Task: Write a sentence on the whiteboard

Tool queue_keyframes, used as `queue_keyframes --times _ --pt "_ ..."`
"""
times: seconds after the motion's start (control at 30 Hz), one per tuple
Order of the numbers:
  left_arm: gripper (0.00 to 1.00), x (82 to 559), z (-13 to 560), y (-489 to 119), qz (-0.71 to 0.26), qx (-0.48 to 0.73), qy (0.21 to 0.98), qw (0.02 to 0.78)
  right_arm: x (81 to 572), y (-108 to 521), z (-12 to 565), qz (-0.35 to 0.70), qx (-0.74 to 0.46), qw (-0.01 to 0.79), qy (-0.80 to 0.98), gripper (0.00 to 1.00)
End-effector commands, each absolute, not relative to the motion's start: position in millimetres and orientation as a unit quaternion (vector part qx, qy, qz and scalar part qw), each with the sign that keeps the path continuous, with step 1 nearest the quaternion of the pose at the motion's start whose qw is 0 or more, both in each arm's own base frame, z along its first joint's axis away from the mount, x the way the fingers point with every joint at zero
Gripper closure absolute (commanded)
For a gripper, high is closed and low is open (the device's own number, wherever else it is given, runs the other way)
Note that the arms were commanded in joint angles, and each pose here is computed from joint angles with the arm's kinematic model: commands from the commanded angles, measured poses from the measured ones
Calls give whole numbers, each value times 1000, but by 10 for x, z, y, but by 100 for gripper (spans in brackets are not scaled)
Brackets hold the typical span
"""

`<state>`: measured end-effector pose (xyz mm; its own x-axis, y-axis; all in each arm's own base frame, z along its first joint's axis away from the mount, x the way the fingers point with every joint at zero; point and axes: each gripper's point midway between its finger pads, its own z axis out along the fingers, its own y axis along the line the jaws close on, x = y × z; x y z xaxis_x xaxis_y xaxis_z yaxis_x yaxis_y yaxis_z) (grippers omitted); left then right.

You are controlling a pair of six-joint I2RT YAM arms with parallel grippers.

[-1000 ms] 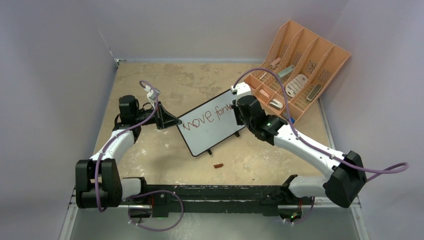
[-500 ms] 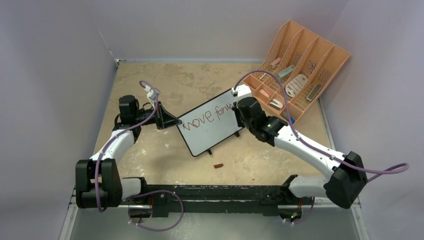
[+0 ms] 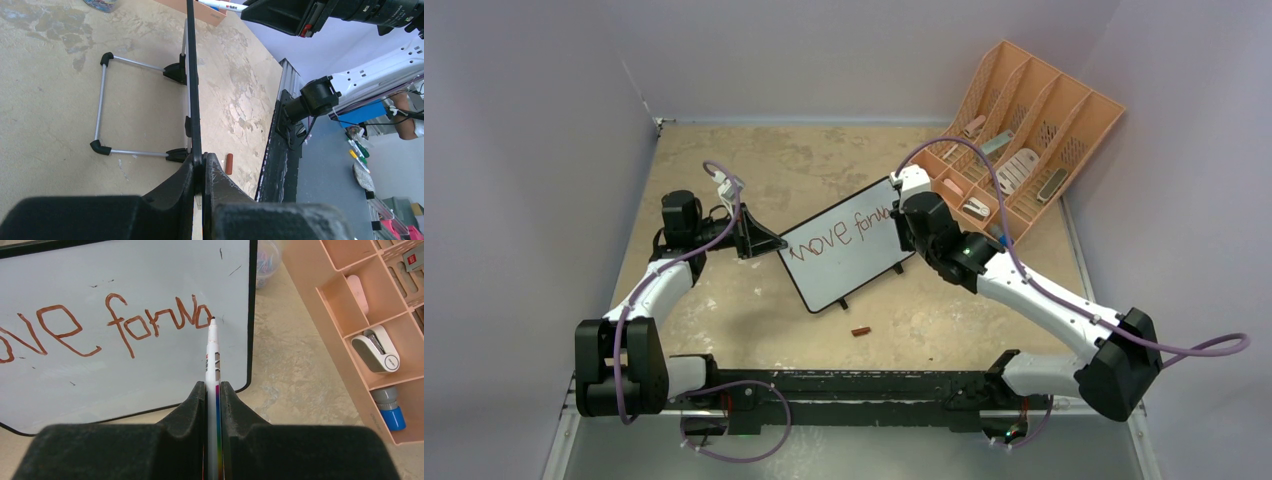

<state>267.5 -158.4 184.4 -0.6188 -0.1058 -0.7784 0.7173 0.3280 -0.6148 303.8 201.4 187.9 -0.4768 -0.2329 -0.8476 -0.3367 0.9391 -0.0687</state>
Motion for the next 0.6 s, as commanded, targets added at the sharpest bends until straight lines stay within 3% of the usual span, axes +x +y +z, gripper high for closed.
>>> queue_keyframes --times 0.0,0.57 --pt "100 2745 1865 -1580 -526 229 716 397 3178 2053 2204 63 -149 523 837 100" --pt "100 2740 1865 -1582 -528 230 716 395 3282 2142 2226 70 -151 529 832 100"
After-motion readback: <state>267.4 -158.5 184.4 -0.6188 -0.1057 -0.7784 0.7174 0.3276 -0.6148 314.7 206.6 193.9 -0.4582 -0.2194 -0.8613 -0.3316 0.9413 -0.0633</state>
